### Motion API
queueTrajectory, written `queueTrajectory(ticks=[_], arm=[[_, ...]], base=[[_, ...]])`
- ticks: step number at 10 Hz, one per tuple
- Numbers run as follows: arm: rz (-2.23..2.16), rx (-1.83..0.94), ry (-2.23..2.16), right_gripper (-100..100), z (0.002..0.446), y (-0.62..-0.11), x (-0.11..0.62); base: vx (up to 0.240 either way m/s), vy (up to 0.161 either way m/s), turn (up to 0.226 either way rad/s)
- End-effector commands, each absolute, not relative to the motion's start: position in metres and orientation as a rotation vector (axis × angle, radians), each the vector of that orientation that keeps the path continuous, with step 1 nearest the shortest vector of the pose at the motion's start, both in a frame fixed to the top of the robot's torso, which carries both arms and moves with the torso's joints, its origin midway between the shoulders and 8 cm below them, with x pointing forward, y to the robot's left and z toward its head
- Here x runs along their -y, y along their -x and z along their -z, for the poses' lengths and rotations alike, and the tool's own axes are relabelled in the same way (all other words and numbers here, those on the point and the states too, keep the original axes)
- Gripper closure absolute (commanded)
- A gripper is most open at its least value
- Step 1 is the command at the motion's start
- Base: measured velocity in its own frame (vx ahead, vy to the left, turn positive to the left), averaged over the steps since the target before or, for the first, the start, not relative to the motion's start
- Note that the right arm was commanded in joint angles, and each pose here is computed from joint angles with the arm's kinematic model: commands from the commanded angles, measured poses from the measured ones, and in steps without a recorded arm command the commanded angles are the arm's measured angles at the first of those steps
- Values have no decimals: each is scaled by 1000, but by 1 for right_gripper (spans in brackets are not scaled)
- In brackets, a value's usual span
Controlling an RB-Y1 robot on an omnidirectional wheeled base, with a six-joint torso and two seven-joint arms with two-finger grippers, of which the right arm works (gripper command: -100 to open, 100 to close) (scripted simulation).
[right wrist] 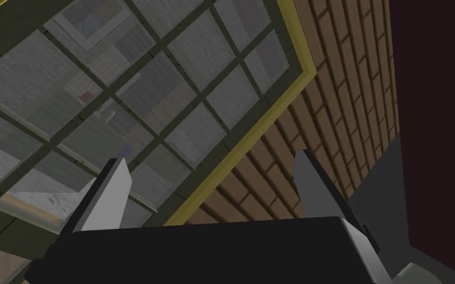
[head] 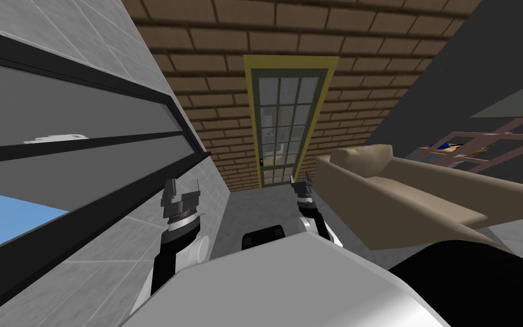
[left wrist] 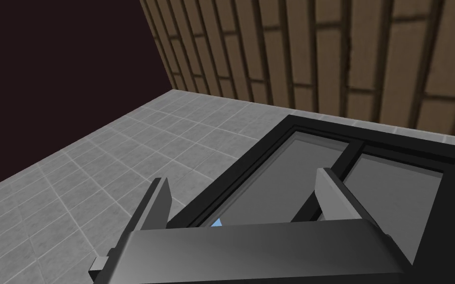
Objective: Pull the door open
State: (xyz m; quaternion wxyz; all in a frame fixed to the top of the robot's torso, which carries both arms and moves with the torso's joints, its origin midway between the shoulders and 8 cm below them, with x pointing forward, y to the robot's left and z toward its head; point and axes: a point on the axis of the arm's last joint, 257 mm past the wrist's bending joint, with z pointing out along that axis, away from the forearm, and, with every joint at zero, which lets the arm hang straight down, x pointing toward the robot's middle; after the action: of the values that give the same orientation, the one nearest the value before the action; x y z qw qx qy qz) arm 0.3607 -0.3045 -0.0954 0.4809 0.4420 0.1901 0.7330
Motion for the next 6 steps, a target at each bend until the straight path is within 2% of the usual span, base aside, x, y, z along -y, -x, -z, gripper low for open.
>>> queueTrajectory(ticks=[1,3,6], arm=[[-1818,-439,-1118,-100,107,-361,307],[-1864,-392,-1190,-100,127,-361,312],[-1904,-341,-1262,-100,148,-360,318]], base=[[125,24,106],[138,25,197],[125,13,126]])
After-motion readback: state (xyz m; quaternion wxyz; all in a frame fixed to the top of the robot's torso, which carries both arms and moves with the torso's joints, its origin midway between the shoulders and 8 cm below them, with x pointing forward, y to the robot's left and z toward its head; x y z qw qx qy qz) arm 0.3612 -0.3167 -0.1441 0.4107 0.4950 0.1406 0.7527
